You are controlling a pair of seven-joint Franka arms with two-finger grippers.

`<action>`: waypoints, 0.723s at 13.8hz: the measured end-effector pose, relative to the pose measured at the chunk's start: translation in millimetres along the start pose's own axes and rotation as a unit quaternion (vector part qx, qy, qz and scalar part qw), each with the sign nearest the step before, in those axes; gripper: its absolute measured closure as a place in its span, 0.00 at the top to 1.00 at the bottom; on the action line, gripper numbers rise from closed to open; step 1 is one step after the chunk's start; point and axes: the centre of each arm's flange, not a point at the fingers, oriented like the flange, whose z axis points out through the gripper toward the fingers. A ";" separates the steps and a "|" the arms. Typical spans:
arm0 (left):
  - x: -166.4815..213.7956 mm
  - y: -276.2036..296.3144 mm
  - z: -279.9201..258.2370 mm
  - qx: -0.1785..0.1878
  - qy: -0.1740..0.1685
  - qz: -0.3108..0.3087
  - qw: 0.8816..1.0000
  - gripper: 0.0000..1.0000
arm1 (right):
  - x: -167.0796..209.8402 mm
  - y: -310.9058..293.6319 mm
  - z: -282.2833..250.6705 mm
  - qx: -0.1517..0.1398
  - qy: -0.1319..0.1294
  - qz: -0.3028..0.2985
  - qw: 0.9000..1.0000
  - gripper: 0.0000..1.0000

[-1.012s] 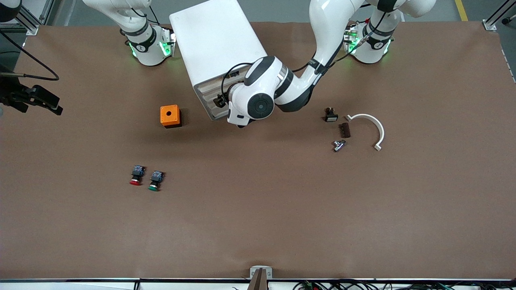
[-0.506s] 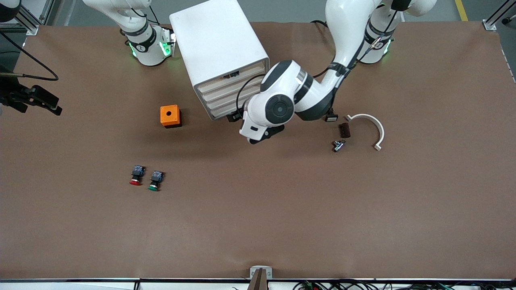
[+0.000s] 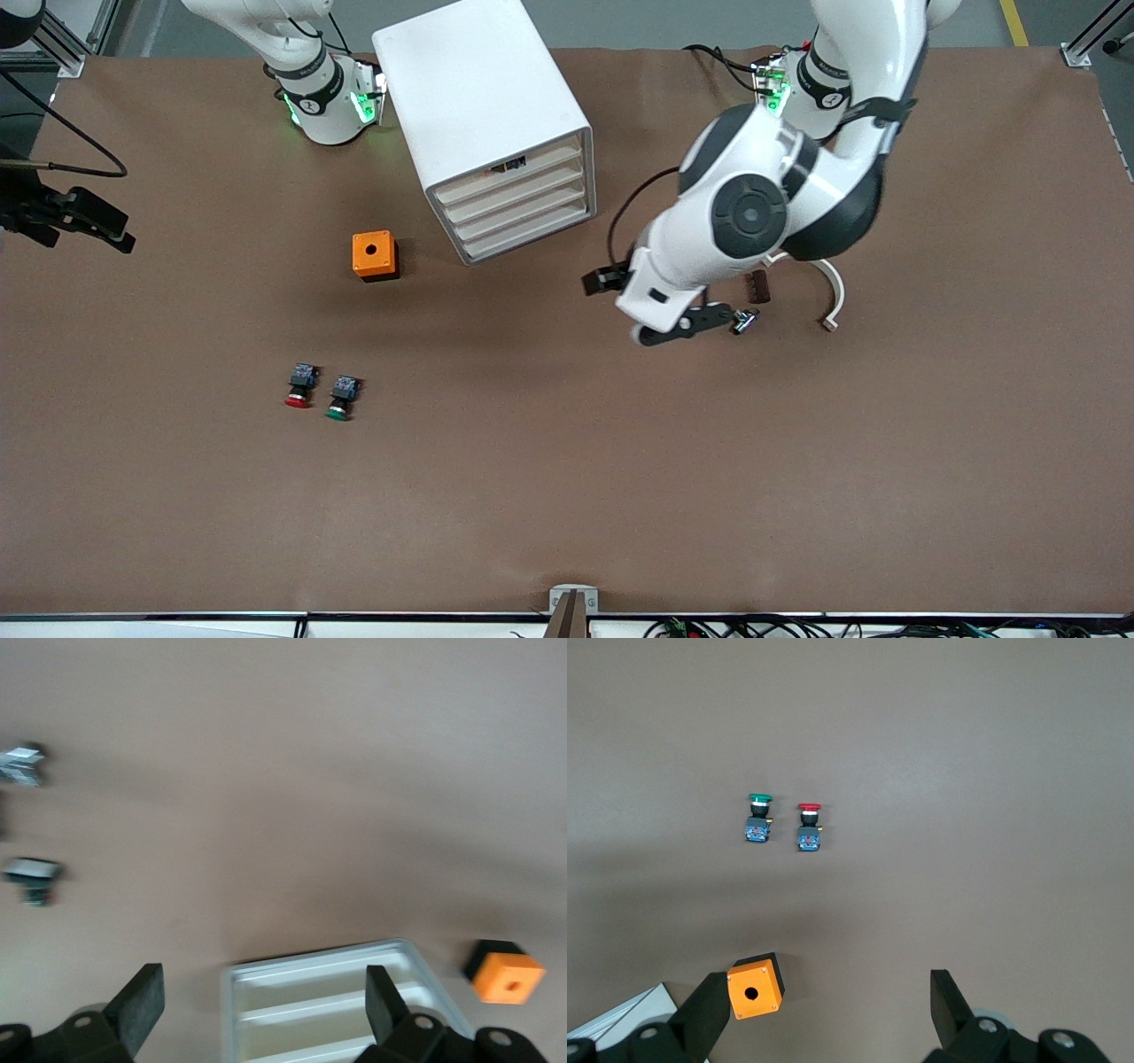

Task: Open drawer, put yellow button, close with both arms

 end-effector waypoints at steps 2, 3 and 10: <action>22.2 -47.2 -32.0 0.012 -0.012 0.025 1.000 1.00 | 0.5 -0.7 -2.2 0.000 0.005 -0.001 1.000 1.00; 34.3 -71.6 -47.4 0.013 -0.014 0.040 0.999 1.00 | 0.9 0.4 -2.6 -0.001 0.007 0.000 1.000 1.00; 90.3 -198.5 -124.6 0.019 0.038 0.042 0.998 1.00 | 0.5 4.8 -1.7 -0.003 0.004 0.004 1.000 1.00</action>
